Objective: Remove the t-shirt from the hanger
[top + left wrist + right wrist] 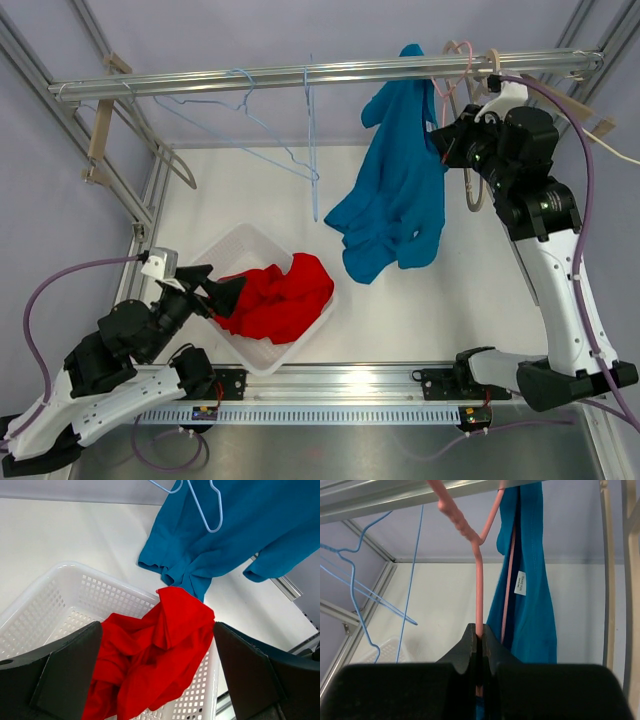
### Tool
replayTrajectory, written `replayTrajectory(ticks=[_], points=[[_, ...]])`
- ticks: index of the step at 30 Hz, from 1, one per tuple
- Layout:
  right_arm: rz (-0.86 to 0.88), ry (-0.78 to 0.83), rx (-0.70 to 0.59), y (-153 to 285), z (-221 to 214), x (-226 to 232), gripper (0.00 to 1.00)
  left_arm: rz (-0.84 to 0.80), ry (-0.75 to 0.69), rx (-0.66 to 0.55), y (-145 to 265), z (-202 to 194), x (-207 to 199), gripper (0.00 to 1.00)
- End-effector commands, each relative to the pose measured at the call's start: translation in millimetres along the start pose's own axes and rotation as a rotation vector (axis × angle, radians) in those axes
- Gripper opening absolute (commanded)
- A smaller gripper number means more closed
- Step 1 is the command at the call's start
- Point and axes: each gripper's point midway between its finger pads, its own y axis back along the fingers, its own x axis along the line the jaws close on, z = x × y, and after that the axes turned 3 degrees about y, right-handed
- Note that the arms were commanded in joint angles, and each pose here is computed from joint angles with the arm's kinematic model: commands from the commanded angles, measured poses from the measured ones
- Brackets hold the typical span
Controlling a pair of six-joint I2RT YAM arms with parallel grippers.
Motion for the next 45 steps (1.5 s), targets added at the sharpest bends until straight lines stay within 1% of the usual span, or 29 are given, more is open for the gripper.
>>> replayTrajectory(ticks=[1, 3, 4, 5, 7, 8, 10, 11, 14, 16, 17, 18, 21, 22, 24, 25, 26, 28, 29, 30, 31, 32, 35, 36, 38, 39, 41, 44, 45], points=[[0.041, -0.006, -0.137, 10, 30, 12, 0.00, -0.070, 0.010, -0.001, -6, 4, -19, 0.99], [0.032, -0.029, -0.104, 11, 8, 7, 0.00, -0.099, 0.011, 0.010, -10, 2, -26, 0.99], [0.037, -0.052, -0.101, 11, 1, 7, 0.00, -0.153, 0.017, 0.031, -9, 1, -38, 0.99], [0.039, -0.069, -0.072, 13, -17, 5, 0.00, -0.184, 0.020, 0.045, -13, 1, -48, 0.99], [0.074, -0.110, -0.057, 15, -32, 12, 0.00, -0.281, 0.027, 0.091, -13, -1, -71, 0.99], [0.075, -0.123, -0.036, 20, -50, 12, 0.00, -0.317, 0.041, 0.084, -13, 6, -81, 0.99], [0.092, -0.142, -0.041, 27, -61, 18, 0.00, -0.377, 0.054, 0.138, -19, -1, -99, 0.98], [0.092, -0.156, -0.036, 35, -73, 22, 0.00, -0.406, 0.066, 0.129, -22, 3, -108, 0.98], [0.099, -0.199, -0.064, 57, -80, 29, 0.00, -0.484, 0.083, 0.162, -30, -3, -131, 0.98], [0.091, -0.236, -0.089, 67, -78, 29, 0.00, -0.536, 0.095, 0.199, -32, -11, -147, 0.98], [0.102, -0.247, -0.111, 76, -74, 31, 0.00, -0.563, 0.107, 0.179, -33, -6, -155, 0.98], [0.101, -0.257, -0.121, 80, -72, 30, 0.00, -0.583, 0.107, 0.201, -34, -13, -165, 0.98], [0.090, -0.277, -0.177, 94, -56, 28, 0.00, -0.601, 0.111, 0.184, -36, -12, -186, 0.98], [0.086, -0.284, -0.185, 96, -53, 28, 0.00, -0.594, 0.088, 0.208, -42, -23, -194, 0.99], [0.107, -0.291, -0.210, 103, -41, 32, 0.00, -0.623, 0.068, 0.226, -40, -30, -215, 0.99], [0.132, -0.302, -0.221, 106, -35, 37, 0.00, -0.641, 0.055, 0.221, -40, -26, -228, 0.99], [0.144, -0.308, -0.230, 109, -32, 39, 0.00, -0.634, 0.023, 0.257, -48, -42, -240, 0.99], [0.175, -0.319, -0.244, 114, -26, 45, 0.00, -0.651, -0.011, 0.261, -48, -46, -261, 0.99], [0.191, -0.323, -0.253, 117, -22, 48, 0.00, -0.641, -0.044, 0.289, -56, -63, -271, 0.99], [0.206, -0.327, -0.260, 120, -19, 50, 0.00, -0.644, -0.063, 0.297, -58, -69, -278, 0.99], [0.217, -0.337, -0.268, 123, -15, 52, 0.00, -0.651, -0.058, 0.284, -62, -63, -288, 0.99], [0.250, -0.339, -0.261, 126, -15, 58, 0.00, -0.633, -0.088, 0.307, -70, -78, -293, 0.99], [0.298, -0.352, -0.264, 137, -12, 66, 0.00, -0.617, -0.107, 0.285, -84, -77, -307, 0.99], [0.305, -0.356, -0.266, 140, -12, 67, 0.00, -0.609, -0.136, 0.308, -91, -91, -311, 0.99], [0.313, -0.363, -0.284, 148, -8, 67, 0.00, -0.611, -0.138, 0.312, -97, -93, -321, 0.99], [0.319, -0.364, -0.284, 151, -8, 67, 0.00, -0.608, -0.148, 0.335, -102, -104, -324, 0.99], [0.335, -0.361, -0.289, 157, -7, 70, 0.00, -0.606, -0.151, 0.347, -105, -111, -329, 0.98], [0.346, -0.357, -0.274, 160, -11, 71, 0.00, -0.590, -0.162, 0.346, -111, -115, -332, 0.86], [0.350, -0.355, -0.268, 161, -13, 71, 0.00, -0.580, -0.173, 0.339, -114, -116, -331, 0.77]])
